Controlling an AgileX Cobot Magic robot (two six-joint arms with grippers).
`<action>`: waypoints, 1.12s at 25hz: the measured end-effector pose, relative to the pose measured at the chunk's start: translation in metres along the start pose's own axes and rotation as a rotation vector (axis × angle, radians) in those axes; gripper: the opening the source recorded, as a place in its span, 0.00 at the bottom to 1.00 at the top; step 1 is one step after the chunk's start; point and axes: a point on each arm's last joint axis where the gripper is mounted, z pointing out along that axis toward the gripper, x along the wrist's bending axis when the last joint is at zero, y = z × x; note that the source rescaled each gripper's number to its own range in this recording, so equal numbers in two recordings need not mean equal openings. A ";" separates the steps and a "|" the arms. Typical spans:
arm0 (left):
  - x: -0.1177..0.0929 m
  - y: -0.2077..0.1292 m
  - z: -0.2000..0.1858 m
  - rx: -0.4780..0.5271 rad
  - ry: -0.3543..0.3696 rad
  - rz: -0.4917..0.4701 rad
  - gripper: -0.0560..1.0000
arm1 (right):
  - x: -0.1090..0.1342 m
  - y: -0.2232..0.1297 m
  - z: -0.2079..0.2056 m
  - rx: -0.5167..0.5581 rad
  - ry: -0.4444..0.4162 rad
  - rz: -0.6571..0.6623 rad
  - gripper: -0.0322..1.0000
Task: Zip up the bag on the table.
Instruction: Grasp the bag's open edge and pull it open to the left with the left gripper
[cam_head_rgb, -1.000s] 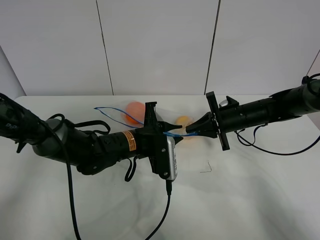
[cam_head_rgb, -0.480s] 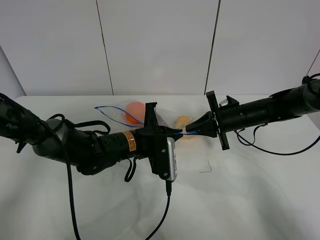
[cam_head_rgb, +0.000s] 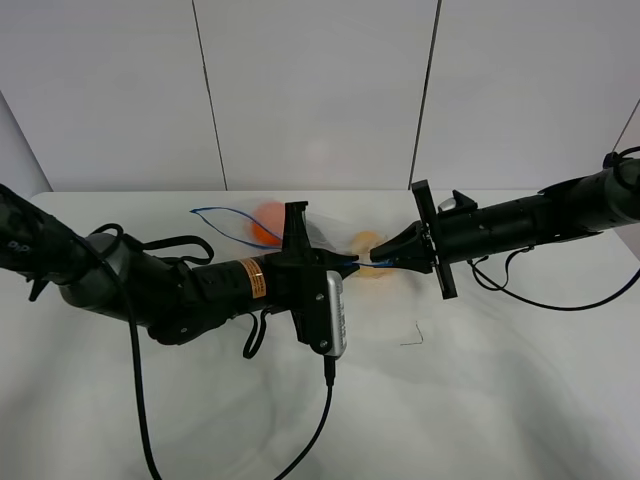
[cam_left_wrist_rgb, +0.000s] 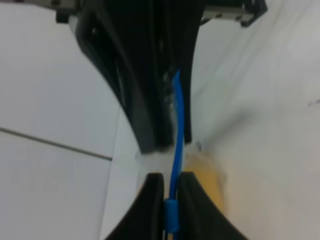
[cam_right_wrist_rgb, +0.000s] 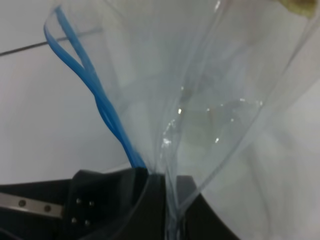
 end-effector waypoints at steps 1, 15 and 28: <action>0.002 -0.004 -0.001 0.009 0.005 -0.001 0.05 | 0.000 0.000 0.000 -0.003 0.001 0.001 0.03; 0.016 -0.067 -0.033 0.195 0.038 -0.011 0.05 | 0.000 0.002 0.000 -0.016 -0.004 0.000 0.03; 0.031 -0.110 -0.066 0.345 0.114 -0.084 0.05 | 0.001 0.001 0.001 -0.013 0.000 0.001 0.03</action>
